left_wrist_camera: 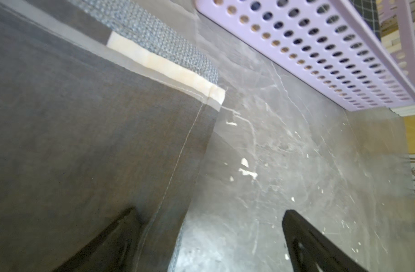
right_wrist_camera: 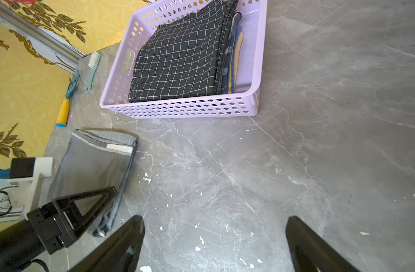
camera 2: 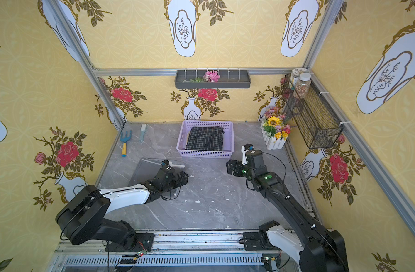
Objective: Put the folded pillowcase in the basket
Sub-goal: Move the pillowcase to the center of the board.
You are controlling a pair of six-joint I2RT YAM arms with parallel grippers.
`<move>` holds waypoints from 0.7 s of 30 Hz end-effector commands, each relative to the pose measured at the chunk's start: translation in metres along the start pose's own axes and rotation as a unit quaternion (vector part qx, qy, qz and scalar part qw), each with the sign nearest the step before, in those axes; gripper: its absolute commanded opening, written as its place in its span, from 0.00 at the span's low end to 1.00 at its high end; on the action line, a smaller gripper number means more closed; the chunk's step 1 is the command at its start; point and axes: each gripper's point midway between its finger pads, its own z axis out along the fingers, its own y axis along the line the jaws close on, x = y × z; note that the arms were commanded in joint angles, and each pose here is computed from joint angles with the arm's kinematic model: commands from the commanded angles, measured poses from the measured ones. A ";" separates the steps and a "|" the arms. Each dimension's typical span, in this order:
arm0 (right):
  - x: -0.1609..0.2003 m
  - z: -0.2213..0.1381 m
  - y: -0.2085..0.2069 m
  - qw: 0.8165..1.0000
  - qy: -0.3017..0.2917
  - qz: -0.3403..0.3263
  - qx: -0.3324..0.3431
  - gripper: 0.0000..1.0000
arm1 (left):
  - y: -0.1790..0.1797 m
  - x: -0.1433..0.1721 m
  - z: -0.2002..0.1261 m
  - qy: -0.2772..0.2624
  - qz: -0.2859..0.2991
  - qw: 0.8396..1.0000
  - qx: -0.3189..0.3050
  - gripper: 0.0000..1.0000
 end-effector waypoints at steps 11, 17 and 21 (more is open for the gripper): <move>-0.003 -0.023 -0.022 0.999 -0.028 0.044 0.010 0.97 | -0.077 0.075 0.029 0.099 0.033 0.994 0.044 0.99; 0.005 -0.031 -0.030 0.999 -0.024 0.035 0.030 0.97 | -0.126 0.088 0.035 0.104 0.050 0.989 0.094 0.99; 0.010 -0.035 -0.032 0.999 -0.019 0.029 0.035 0.97 | -0.153 0.080 0.028 0.087 0.048 0.986 0.138 0.98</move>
